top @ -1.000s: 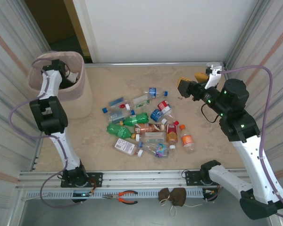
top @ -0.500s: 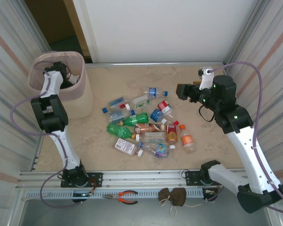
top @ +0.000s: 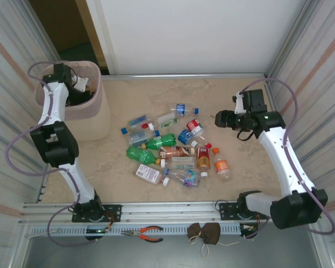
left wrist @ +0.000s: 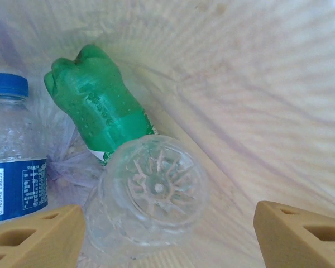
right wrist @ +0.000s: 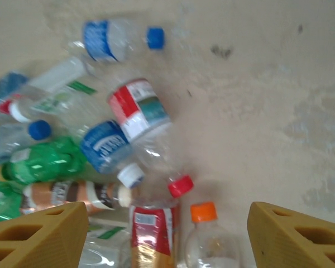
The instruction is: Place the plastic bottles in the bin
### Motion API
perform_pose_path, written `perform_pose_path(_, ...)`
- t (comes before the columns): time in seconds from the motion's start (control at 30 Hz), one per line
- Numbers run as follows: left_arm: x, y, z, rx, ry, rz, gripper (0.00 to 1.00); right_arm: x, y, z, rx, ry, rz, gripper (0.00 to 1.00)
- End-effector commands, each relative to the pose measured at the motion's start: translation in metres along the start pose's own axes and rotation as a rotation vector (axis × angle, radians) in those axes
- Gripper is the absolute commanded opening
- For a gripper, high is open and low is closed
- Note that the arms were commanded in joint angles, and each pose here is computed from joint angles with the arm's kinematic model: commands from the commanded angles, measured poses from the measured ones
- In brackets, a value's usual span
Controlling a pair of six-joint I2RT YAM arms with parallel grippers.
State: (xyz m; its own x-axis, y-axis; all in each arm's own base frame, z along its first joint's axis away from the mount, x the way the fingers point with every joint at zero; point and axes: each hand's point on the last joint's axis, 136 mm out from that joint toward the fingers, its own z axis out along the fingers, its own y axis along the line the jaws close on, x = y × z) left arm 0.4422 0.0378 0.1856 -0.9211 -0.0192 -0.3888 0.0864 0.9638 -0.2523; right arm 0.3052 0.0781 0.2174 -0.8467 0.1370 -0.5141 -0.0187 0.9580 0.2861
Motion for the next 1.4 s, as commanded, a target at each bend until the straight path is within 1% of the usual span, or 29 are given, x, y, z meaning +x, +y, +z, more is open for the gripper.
perform_pose_path(0.0,-0.011,-0.017,-0.029,0.034,-0.084,0.013,0.80,0.029,-0.014,0.020,0.035,0.132,-0.002,0.73)
perform_pose_path(0.1,-0.014,-0.021,-0.042,0.032,-0.118,0.021,0.80,0.042,-0.023,0.039,0.055,0.201,-0.009,0.71)
perform_pose_path(0.27,-0.020,-0.028,-0.062,0.036,-0.178,0.024,0.79,0.060,-0.030,0.070,0.065,0.301,0.000,0.64)
perform_pose_path(0.37,-0.022,-0.034,-0.074,0.045,-0.206,0.027,0.79,0.069,-0.033,0.085,0.070,0.340,0.002,0.62)
perform_pose_path(0.53,-0.022,-0.043,-0.091,0.087,-0.249,0.027,0.79,0.086,-0.032,0.108,0.057,0.440,-0.020,0.61)
perform_pose_path(0.7,-0.020,-0.050,-0.106,0.103,-0.287,0.028,0.80,0.098,-0.037,0.126,0.111,0.508,-0.055,0.57)
perform_pose_path(0.93,-0.017,-0.061,-0.121,0.125,-0.322,0.038,0.80,0.113,-0.044,0.140,0.139,0.569,-0.066,0.54)
perform_pose_path(1.2,-0.019,-0.062,-0.130,0.114,-0.351,0.045,0.80,0.113,-0.061,0.145,0.217,0.575,-0.072,0.49)
perform_pose_path(1.37,-0.022,-0.043,-0.127,0.013,-0.347,0.049,0.80,0.112,-0.061,0.146,0.212,0.576,-0.065,0.42)
